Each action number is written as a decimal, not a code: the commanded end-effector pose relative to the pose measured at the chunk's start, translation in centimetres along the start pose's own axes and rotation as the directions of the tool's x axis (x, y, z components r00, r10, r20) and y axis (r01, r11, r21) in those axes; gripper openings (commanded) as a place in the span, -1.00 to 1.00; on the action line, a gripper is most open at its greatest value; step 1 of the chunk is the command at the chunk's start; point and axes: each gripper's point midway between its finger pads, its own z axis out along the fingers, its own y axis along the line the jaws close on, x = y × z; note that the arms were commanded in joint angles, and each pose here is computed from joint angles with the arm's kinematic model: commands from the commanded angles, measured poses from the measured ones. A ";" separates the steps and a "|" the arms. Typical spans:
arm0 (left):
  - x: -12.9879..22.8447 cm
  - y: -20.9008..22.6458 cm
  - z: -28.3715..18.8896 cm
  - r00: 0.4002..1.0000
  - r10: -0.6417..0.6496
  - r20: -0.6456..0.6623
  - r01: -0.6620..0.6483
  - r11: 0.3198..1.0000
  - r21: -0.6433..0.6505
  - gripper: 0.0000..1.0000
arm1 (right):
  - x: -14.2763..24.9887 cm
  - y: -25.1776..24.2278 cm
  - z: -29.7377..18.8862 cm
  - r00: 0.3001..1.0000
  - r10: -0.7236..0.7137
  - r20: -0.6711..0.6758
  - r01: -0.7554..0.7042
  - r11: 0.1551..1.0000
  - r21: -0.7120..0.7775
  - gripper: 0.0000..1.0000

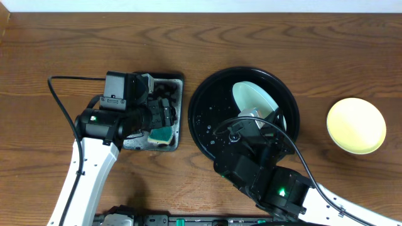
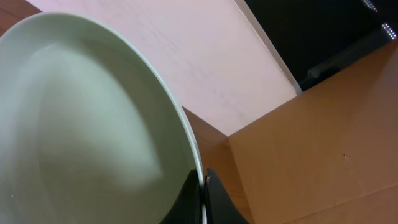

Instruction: Clean dirty plates on tray and stack at the side

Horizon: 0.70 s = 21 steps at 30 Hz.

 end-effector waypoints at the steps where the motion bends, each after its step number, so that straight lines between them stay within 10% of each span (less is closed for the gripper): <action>1: -0.5 -0.3 -0.4 1.000 0.013 0.014 -0.013 1.000 0.005 0.67 | -0.5 -0.9 -0.2 1.000 0.028 0.008 -0.028 0.999 0.031 -0.98; 11: -0.5 -0.3 -0.4 1.000 0.013 0.014 -0.013 1.000 0.005 0.67 | 2.2 6.0 2.5 0.917 0.302 -0.261 -0.382 0.853 -0.355 -0.98; 21: -0.5 -0.3 -0.4 1.000 0.013 0.014 -0.013 1.000 0.005 0.67 | 9.0 5.8 7.9 0.552 0.418 -0.721 -0.813 0.460 -0.356 -0.98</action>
